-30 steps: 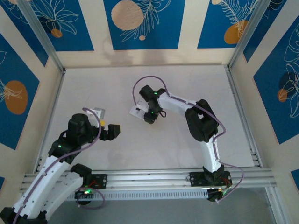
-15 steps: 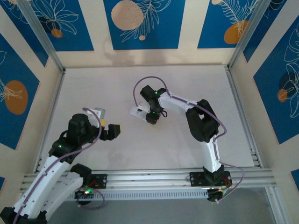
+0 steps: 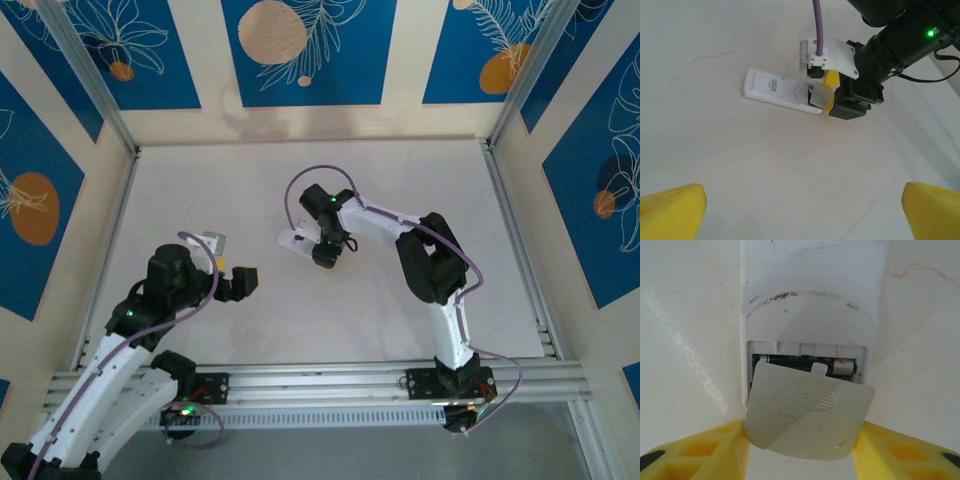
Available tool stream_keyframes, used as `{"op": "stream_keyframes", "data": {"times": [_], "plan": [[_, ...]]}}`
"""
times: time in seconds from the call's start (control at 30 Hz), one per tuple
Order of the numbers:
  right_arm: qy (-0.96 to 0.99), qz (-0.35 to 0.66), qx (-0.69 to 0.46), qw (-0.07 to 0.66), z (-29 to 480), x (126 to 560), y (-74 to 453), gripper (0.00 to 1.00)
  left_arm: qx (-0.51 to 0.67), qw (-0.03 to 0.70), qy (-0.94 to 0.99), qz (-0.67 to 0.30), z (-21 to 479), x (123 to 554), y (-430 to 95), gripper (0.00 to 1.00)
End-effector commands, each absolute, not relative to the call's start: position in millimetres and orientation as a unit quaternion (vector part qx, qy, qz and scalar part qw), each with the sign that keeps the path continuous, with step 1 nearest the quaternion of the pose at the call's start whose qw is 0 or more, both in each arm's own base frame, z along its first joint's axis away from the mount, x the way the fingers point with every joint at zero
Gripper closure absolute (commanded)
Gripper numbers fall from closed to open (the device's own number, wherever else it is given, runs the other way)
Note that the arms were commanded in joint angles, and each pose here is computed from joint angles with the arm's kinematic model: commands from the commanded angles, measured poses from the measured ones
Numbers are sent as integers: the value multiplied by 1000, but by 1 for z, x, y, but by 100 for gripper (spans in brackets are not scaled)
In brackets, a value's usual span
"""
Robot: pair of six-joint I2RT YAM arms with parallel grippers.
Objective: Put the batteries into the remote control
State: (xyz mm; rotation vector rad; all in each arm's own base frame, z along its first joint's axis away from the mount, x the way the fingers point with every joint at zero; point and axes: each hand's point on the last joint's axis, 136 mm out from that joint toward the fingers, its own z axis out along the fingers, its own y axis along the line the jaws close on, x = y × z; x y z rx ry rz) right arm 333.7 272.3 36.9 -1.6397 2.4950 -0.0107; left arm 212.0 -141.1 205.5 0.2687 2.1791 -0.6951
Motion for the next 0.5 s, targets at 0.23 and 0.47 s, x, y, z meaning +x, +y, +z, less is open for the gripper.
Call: {"op": "stream_keyframes", "data": {"times": [0.23, 0.47], "plan": [[821, -3, -565, 85, 40, 333, 283, 37, 104, 409, 861, -284, 205, 212, -143, 0], [820, -16, -562, 102, 49, 341, 285, 35, 102, 409, 861, -285, 204, 212, -143, 0]]}}
